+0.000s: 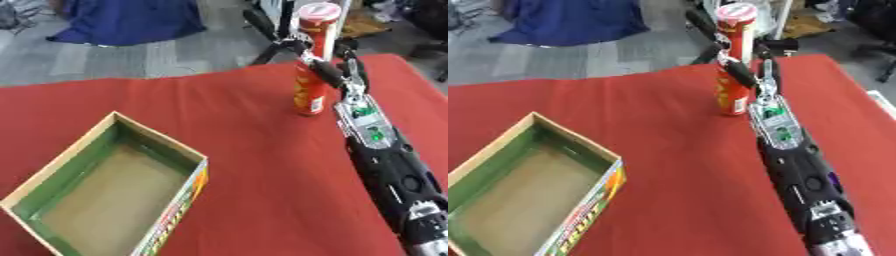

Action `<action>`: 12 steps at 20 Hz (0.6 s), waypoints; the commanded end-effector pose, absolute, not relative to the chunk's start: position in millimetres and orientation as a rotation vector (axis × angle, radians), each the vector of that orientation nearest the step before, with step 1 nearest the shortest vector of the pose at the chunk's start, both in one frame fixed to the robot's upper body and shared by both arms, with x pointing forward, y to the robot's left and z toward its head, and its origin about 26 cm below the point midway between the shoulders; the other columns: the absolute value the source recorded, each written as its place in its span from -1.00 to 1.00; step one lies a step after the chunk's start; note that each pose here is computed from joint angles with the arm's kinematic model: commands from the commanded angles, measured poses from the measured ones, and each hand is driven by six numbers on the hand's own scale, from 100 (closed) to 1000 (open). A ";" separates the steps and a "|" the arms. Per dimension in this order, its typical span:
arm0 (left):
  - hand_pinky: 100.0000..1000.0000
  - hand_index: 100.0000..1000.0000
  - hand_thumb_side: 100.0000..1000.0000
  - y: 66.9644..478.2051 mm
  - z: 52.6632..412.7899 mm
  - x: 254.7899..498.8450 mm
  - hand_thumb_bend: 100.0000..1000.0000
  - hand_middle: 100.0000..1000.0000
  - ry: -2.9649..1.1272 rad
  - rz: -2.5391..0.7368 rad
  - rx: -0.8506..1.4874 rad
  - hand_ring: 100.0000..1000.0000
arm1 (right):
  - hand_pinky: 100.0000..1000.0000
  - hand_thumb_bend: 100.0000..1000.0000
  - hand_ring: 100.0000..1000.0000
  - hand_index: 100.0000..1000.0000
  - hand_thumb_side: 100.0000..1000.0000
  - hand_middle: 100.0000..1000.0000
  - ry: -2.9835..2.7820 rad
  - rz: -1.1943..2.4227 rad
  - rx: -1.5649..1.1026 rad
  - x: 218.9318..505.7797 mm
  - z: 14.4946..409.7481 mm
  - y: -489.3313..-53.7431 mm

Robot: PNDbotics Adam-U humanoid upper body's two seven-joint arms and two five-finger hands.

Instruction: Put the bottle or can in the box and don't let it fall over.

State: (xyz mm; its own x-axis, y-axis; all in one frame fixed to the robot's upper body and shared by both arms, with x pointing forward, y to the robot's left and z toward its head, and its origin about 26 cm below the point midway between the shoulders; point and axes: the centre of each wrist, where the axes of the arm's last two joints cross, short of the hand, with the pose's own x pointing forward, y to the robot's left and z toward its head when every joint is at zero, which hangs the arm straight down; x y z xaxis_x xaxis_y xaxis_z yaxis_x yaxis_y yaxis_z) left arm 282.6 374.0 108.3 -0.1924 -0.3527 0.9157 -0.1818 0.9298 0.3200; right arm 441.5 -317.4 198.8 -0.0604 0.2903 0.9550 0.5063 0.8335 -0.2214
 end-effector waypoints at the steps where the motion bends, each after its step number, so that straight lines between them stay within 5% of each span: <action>1: 0.67 0.58 0.87 377.9 118.9 283.7 -0.98 0.62 -1.802 -0.176 0.424 0.75 | 0.64 0.24 1.00 1.00 -0.14 0.95 -1.686 -0.212 -0.685 439.5 215.2 -326.1; 12: 0.67 0.58 0.87 377.9 118.8 283.9 -0.98 0.62 -1.802 -0.179 0.423 0.75 | 0.67 0.20 1.00 1.00 -0.03 1.00 -1.702 -0.130 -0.661 436.7 216.9 -327.3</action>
State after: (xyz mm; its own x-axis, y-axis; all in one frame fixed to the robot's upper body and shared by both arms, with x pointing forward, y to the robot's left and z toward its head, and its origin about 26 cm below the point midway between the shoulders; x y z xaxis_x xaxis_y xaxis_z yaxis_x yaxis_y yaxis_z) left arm 282.7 374.0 108.4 -0.1947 -0.3530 0.9151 -0.1800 0.9300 0.3205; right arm 439.6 -321.1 199.5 -0.0502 0.3256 0.9442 0.4834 0.8352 -0.2623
